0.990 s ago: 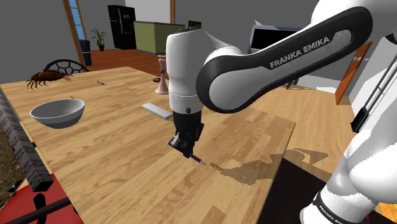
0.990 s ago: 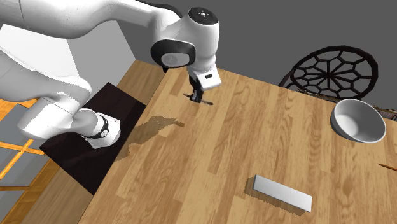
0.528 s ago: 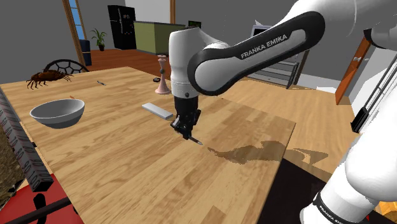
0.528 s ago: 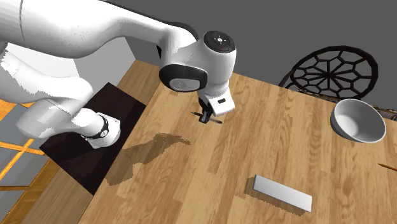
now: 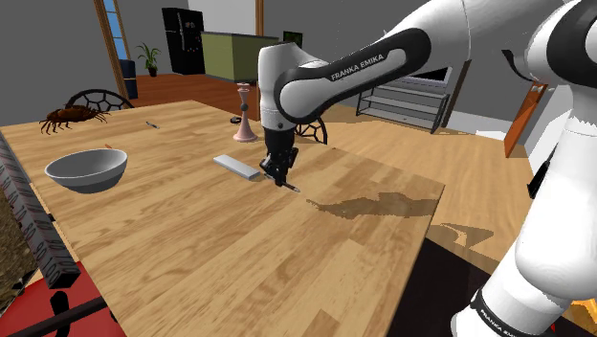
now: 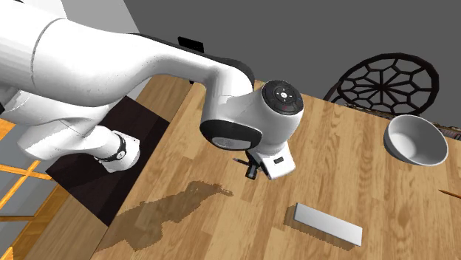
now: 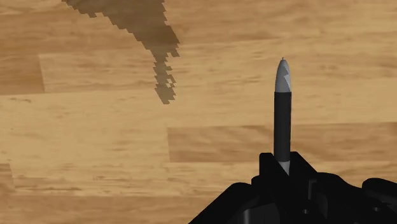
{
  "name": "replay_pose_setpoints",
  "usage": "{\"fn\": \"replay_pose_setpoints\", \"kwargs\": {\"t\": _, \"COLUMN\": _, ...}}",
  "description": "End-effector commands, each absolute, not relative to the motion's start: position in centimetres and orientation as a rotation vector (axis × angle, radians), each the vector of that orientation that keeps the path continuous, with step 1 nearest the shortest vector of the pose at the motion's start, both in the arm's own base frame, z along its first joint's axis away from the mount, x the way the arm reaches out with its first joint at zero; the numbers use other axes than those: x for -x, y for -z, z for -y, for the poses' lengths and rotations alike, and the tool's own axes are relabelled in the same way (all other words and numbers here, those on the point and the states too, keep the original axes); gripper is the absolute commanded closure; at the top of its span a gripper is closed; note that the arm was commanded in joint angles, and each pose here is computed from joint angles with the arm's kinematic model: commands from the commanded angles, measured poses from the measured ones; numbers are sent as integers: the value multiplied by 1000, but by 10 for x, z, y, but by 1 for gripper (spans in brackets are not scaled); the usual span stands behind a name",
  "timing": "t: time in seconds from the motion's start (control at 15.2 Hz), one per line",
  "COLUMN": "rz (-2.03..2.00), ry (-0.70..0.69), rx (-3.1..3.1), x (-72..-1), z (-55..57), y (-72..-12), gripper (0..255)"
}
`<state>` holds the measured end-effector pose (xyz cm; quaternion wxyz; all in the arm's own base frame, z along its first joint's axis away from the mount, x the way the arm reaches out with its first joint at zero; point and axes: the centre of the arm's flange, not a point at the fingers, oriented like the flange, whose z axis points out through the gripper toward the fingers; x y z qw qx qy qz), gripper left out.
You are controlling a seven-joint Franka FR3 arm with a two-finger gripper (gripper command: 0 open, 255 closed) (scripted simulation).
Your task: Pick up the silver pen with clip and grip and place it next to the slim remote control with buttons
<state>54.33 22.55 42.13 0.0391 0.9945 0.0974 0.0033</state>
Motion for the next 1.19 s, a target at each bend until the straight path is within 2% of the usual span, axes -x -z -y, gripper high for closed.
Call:
{"fn": "replay_pose_setpoints", "kwargs": {"t": 0.0, "rz": -300, "ry": -10, "rx": -3048, "x": -564, "z": -212, "y": -425, "gripper": 255}}
{"fn": "replay_pose_setpoints", "kwargs": {"t": 1.12, "rz": -300, "ry": -10, "rx": -3048, "x": -745, "z": -79, "y": -425, "gripper": 255}}
